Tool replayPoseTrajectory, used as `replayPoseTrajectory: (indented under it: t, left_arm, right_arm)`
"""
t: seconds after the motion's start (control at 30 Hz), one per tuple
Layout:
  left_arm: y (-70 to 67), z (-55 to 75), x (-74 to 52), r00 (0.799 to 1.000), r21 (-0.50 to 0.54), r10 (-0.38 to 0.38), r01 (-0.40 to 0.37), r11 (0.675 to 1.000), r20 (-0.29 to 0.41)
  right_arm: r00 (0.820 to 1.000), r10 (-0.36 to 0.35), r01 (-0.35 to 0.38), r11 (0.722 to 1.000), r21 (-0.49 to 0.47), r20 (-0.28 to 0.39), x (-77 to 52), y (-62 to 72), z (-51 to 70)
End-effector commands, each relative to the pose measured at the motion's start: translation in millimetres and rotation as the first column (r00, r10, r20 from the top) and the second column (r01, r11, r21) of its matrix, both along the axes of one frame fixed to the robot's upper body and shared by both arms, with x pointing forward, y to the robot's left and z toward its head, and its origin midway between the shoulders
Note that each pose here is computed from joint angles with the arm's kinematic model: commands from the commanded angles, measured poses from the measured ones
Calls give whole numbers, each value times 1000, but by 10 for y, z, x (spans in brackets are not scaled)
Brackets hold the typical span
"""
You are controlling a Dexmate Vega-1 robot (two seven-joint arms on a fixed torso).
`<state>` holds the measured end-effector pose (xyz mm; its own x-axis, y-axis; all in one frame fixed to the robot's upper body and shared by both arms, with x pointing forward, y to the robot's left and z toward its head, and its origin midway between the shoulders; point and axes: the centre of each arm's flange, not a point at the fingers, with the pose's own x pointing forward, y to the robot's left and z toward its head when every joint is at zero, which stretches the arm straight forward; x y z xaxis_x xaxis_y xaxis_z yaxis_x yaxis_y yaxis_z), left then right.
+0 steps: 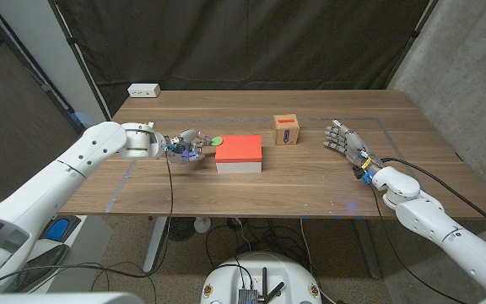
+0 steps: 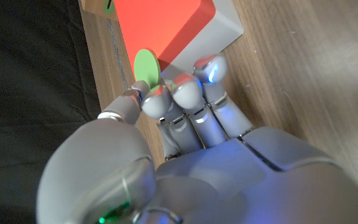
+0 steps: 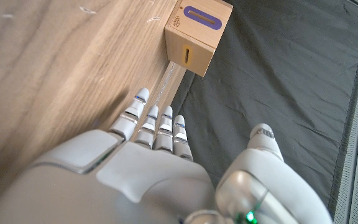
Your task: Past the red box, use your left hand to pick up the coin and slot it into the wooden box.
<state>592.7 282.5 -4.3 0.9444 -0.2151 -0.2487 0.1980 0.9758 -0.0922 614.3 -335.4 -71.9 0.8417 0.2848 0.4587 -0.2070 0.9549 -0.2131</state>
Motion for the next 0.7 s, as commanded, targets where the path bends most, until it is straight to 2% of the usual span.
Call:
replayPoseTrajectory:
  t: [0.03,0.7]
  left_arm:
    - [-11,-3,22,1000,-22,-3,3,1000,16]
    - [0,-15,-14,1000,17,14,-14,1000,-11]
  right_arm:
    - [1000,0,0,1000,-1,-2,11,9,8]
    - [1000,8,-8,1000,-4,3,41,15,20]
